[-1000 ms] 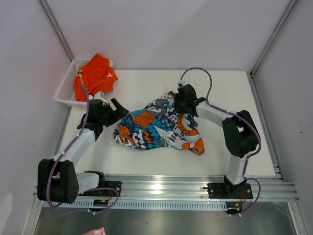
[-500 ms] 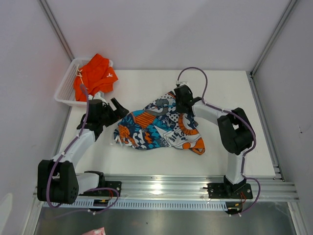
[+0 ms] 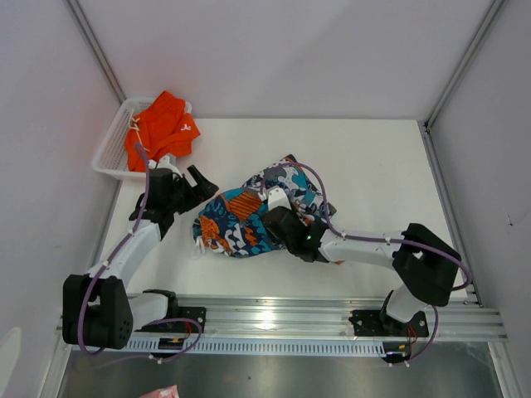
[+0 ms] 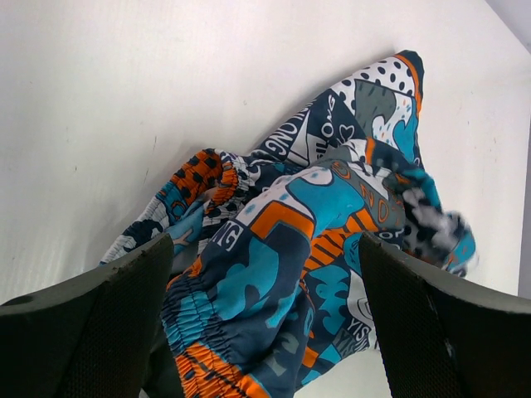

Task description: Fold and stack the shorts

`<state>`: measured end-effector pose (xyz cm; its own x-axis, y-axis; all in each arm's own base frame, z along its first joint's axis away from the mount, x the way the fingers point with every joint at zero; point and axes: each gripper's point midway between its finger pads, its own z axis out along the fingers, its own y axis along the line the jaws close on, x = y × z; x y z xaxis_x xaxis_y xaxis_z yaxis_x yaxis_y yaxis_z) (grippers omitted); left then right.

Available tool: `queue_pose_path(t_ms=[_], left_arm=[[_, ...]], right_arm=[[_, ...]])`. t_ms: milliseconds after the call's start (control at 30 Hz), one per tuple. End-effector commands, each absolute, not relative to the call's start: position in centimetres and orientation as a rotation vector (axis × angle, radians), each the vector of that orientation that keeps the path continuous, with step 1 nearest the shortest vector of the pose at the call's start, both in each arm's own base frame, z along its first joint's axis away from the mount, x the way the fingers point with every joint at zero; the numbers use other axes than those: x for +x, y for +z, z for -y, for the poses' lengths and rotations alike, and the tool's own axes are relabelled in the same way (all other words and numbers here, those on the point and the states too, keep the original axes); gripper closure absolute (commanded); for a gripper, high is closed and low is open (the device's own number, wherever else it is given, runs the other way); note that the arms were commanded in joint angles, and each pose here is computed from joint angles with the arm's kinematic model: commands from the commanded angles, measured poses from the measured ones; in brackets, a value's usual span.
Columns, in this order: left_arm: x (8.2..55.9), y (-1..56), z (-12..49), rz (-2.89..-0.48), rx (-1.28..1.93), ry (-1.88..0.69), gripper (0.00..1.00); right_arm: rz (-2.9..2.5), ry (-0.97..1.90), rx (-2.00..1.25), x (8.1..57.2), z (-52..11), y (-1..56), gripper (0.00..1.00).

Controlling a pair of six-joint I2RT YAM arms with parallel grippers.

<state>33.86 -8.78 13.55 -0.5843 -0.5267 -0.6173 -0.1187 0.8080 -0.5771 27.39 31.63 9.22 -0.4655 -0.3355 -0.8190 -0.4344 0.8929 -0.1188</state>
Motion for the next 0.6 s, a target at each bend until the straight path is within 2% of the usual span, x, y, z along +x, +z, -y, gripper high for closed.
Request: queue_pose_path(t_ms=[0, 33, 133, 300, 567], left_arm=[[34.1, 14.6, 8.8, -2.118, -0.435, -0.615, 0.06], [34.0, 14.5, 8.8, -2.119, -0.433, -0.614, 0.06], [34.0, 14.5, 8.8, -2.119, -0.432, -0.613, 0.06], [34.0, 14.6, 8.8, -2.113, -0.433, -0.616, 0.07], [34.0, 14.6, 8.9, -2.113, -0.429, -0.623, 0.07]], right_arm=[[-2.115, 0.279, -0.441, 27.0, -30.8, 11.4, 0.45], [-2.105, 0.417, -0.427, 26.4, -31.3, 13.5, 0.4], [-2.118, 0.617, -0.334, 27.0, -29.4, 15.8, 0.36], [-2.168, 0.68, -0.077, 31.1, -22.7, 14.8, 0.39], [-2.165, 1.08, 0.154, 35.5, -19.1, 14.0, 0.41]])
